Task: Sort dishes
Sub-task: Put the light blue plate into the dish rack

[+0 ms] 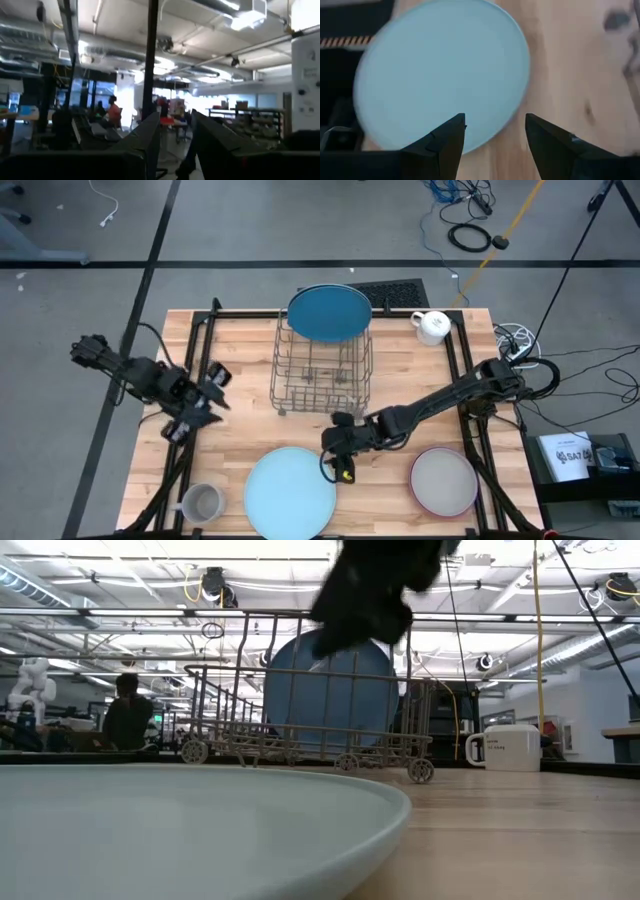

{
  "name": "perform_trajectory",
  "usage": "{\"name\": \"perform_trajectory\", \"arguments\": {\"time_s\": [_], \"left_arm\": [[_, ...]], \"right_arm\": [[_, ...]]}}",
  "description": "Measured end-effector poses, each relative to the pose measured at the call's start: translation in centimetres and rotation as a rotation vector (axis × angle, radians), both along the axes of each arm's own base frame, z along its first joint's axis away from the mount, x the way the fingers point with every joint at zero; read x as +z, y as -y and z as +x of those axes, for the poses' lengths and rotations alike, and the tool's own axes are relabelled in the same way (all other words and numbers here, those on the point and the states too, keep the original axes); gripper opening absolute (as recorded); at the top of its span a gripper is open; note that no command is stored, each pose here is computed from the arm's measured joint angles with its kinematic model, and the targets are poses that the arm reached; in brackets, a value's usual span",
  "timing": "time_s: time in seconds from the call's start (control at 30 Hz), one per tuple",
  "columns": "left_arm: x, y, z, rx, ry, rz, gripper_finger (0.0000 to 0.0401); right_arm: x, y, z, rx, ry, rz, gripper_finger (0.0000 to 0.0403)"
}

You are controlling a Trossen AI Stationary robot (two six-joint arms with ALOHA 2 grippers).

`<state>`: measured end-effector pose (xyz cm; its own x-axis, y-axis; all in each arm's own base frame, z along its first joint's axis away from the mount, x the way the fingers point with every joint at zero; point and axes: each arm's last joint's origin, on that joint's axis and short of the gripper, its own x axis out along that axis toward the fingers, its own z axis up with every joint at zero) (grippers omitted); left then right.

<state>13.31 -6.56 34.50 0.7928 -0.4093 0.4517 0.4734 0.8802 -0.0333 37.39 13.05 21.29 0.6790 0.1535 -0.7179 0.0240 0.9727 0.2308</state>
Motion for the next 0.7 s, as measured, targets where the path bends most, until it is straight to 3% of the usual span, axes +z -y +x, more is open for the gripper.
{"name": "perform_trajectory", "arguments": {"time_s": [0.27, 0.53, 0.7], "left_arm": [[-0.2, 0.5, 1.5, 0.046, 0.017, -0.034, 0.0114], [-0.1, 0.5, 1.5, 0.051, 0.023, -0.039, 0.0114], [-0.2, 0.5, 1.5, 0.053, 0.023, -0.039, 0.0114]], "right_arm": [[-3.7, 0.6, -1.5, -0.163, -0.046, 0.108, 0.0201], [-5.7, 0.2, -0.8, -0.165, -0.029, 0.168, 0.0201], [-7.2, 0.1, -0.4, -0.190, -0.066, 0.144, 0.0201]]}}
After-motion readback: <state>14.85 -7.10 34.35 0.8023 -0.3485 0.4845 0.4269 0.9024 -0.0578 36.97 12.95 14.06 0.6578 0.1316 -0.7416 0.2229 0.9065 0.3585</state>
